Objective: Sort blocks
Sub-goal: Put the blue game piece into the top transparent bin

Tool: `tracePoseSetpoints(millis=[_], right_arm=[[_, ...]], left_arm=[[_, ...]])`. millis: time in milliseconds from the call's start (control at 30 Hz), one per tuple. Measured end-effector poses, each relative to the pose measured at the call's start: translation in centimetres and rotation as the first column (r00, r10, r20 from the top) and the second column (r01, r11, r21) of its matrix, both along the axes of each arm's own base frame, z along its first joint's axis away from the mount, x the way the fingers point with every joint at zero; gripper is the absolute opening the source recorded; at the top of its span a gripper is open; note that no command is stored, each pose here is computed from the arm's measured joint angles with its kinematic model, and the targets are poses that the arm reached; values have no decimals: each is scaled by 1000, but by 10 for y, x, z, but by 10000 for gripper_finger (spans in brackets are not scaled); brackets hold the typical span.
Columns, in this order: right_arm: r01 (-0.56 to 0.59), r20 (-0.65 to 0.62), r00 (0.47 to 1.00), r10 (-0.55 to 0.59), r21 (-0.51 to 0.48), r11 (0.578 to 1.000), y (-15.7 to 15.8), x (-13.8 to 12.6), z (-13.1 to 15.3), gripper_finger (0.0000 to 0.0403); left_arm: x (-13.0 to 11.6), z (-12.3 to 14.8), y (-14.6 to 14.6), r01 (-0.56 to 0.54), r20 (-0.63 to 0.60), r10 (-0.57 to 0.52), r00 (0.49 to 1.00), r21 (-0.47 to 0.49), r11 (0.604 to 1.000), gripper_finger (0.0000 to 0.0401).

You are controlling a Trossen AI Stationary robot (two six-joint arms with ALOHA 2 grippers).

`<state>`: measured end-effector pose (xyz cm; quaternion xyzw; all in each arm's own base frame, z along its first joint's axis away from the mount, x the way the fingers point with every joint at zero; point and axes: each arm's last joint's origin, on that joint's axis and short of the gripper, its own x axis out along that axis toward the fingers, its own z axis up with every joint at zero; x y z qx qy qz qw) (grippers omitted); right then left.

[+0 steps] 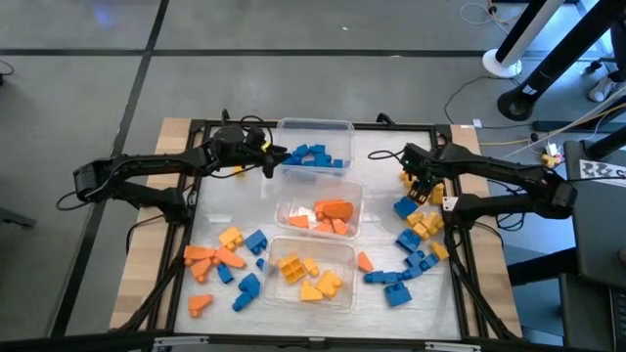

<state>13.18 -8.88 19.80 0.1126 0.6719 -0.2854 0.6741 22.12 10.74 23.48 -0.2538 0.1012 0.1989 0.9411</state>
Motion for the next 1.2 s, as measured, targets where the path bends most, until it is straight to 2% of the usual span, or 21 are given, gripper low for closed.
tracePoseSetpoints(millis=[200,400,733,833,1067,1200], right_arm=[[-47,-3,999,47,-11,999,0,0,-6,234],[-47,-2,999,47,-32,998,0,-1,-17,234],[-46,-81,996,47,11,999,-2,2,-33,230],[-46,-79,996,46,7,999,-3,3,-34,207],[-45,-73,996,45,-9,999,-4,4,-35,117],[-45,-57,997,45,-2,999,-4,5,-33,105]], left_arm=[[0,0,0,0,-2,0,1000,-1,1000,149],[0,-1,0,0,-6,0,1000,-2,1000,149],[0,-1,0,-2,-3,2,1000,-8,1000,149],[0,-1,0,-2,-3,2,1000,-8,1000,149],[0,0,0,-3,0,3,1000,-13,1000,149],[0,0,0,-3,0,3,1000,-13,1000,149]])
